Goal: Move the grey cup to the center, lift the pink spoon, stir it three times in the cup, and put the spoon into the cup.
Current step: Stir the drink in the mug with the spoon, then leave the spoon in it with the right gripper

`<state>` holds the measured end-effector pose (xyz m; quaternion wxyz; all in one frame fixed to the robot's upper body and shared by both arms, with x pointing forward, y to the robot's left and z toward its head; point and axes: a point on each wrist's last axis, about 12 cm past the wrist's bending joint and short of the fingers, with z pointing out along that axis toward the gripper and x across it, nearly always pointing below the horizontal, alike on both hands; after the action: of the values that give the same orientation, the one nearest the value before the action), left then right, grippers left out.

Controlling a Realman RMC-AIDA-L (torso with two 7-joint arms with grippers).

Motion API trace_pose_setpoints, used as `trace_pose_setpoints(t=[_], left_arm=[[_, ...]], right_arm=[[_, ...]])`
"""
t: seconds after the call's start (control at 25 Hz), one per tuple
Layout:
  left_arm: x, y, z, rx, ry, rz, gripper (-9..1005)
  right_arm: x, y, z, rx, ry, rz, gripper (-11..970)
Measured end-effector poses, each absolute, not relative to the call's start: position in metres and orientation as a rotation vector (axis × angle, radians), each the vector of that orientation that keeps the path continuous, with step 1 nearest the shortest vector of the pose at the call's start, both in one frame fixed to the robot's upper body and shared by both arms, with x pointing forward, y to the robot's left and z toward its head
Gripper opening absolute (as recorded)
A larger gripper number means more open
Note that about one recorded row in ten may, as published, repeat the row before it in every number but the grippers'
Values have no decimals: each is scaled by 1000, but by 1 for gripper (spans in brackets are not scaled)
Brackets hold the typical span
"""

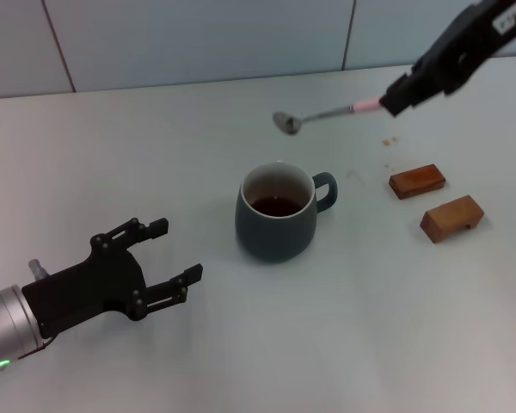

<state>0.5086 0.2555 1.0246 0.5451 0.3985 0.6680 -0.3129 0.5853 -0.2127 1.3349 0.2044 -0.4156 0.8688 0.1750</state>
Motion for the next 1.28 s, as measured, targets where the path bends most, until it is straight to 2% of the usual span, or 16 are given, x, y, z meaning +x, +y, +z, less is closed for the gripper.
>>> trace_pose_setpoints(t=[0.24,0.52,1.28], left_arm=[[508,257,1024,943,1588,-740,830],[508,257,1024,948,1587,-740,830],[511,255,1026,956,1579,-742,829]], right_arm=[[600,-217,1348,-1139,2498,535,123],[607,-213,1348,-1161,2557,554,123],[630,-196,1304,-1193,2667,537,122]])
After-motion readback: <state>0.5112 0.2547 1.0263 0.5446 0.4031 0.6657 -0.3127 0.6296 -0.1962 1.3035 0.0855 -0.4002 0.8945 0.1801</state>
